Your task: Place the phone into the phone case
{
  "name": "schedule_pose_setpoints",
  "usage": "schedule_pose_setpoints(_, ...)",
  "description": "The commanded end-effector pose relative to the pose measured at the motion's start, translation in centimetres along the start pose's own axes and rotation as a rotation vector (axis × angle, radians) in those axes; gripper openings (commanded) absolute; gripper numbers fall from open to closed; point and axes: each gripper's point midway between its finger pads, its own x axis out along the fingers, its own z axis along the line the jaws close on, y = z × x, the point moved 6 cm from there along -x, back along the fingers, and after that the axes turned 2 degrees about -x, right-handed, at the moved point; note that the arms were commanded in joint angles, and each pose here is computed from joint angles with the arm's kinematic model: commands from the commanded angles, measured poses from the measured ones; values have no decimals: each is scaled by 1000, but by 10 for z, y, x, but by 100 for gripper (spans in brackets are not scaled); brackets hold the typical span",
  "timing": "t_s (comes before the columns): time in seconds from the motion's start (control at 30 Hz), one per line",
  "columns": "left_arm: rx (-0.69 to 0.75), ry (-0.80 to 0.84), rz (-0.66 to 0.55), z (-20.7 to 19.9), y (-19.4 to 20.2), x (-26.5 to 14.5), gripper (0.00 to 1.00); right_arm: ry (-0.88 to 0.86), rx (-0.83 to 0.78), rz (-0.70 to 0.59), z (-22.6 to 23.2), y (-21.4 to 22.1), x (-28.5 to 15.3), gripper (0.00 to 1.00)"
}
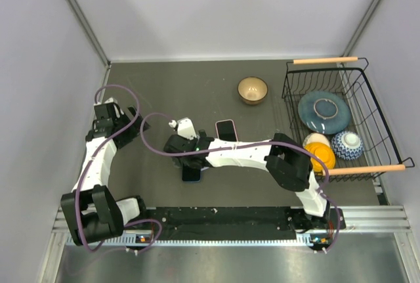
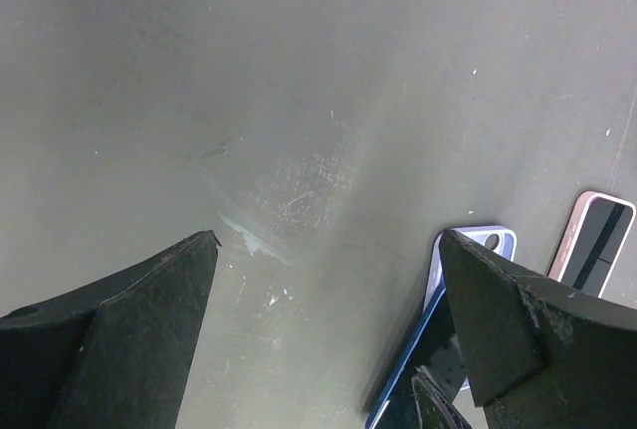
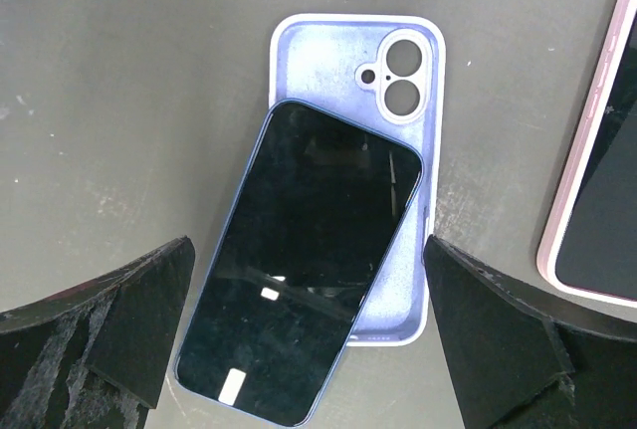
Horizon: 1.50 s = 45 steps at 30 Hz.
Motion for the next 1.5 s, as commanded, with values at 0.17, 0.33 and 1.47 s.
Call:
schedule_pose_setpoints(0.17, -12, -23, -85, 0, -16, -7, 99, 57, 65, -41, 12, -12, -13, 99)
schedule_pose_setpoints(0.33, -16, -29, -90, 1, -16, -9, 99, 80, 70, -26, 15, -4, -4, 99)
schedule_pose_setpoints(1.47, -17, -28, -96, 2, -16, -9, 99, 55, 45, 7, 23, 0, 3, 72)
